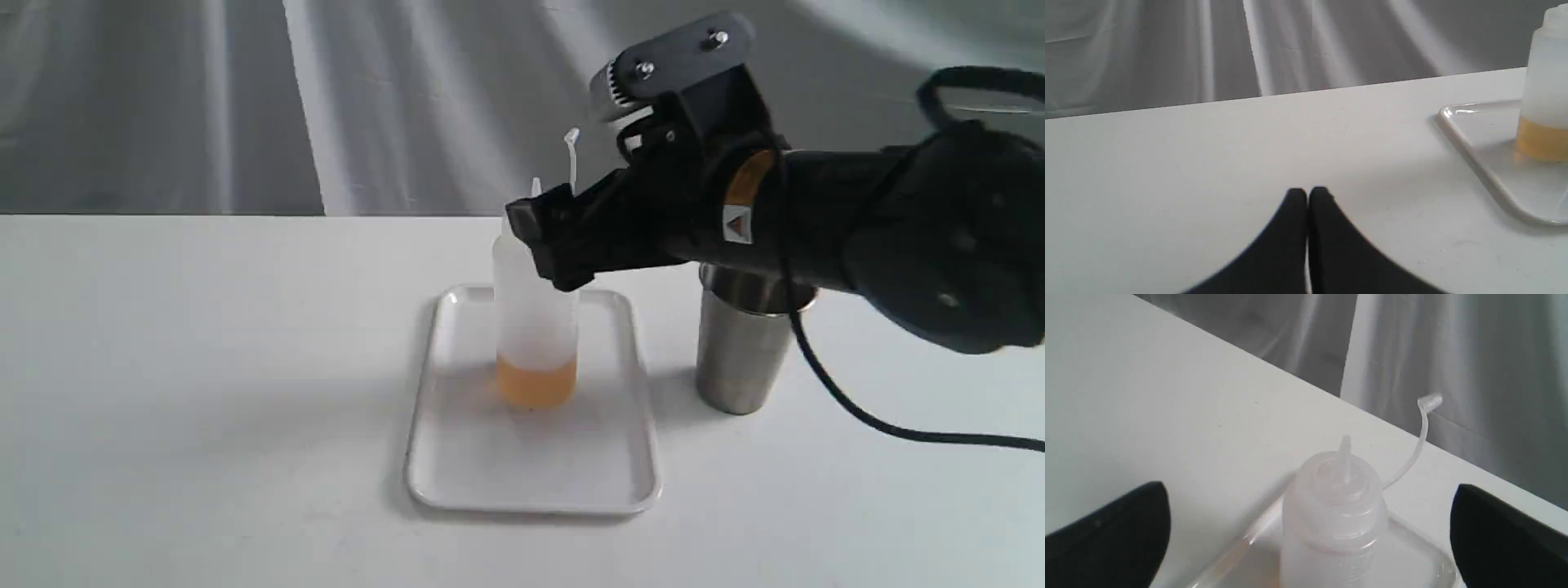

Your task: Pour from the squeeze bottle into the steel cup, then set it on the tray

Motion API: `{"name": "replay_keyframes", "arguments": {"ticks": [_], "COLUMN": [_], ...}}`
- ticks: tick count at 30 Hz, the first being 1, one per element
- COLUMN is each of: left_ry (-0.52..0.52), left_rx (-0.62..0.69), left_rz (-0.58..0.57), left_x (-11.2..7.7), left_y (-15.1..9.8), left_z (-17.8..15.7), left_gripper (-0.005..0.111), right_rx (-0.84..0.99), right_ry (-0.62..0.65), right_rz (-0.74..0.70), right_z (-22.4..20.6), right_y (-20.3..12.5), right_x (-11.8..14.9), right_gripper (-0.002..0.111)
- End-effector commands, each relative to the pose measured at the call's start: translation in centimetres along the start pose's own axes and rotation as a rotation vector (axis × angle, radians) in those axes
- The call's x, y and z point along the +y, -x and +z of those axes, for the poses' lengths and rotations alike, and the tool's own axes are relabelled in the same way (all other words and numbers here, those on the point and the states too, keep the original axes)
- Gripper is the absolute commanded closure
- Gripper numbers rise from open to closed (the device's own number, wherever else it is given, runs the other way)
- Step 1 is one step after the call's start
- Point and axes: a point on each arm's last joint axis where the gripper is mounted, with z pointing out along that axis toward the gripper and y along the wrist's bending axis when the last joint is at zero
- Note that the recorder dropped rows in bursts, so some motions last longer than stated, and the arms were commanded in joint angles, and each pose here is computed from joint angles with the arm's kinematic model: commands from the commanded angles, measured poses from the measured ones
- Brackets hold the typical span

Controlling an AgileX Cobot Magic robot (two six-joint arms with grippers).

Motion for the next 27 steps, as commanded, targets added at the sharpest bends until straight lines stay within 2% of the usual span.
{"name": "replay_keyframes", "arguments": {"ticks": [1,6,9,15,20,27], "left_ry": [-0.006,-0.006,-0.006,-0.006,-0.006,-0.006], "left_rx": [-0.005,-0.005,-0.005,-0.005,-0.005,-0.005], "left_rz": [-0.004,-0.004,-0.004,-0.002,-0.002,-0.004], "left_x": [0.0,0.0,0.0,0.0,0.0,0.0], "left_y": [-0.1,-0.1,-0.1,-0.1,-0.1,-0.1], "left_z": [0.0,0.0,0.0,0.0,0.0,0.0], "left_gripper": [0.107,0.107,0.107,0.107,0.107,0.107], "right_rx": [-0.025,-0.022,-0.070,-0.177,-0.211,-0.183], "right_ry": [0.009,0.045,0.086,0.138,0.138,0.134], "right_rz": [-0.021,0.006,0.052,0.080,0.087,0.096], "right_z": [-3.8,-8.4,-11.6,-17.1,-19.1,-19.0], "right_y": [0.9,0.0,-0.6,-1.8,-3.1,-4.0], "right_x": [1.0,2.6,3.6,4.2,4.0,4.0], "right_gripper": [0.018,0.026,0.036,0.074,0.107,0.108]}}
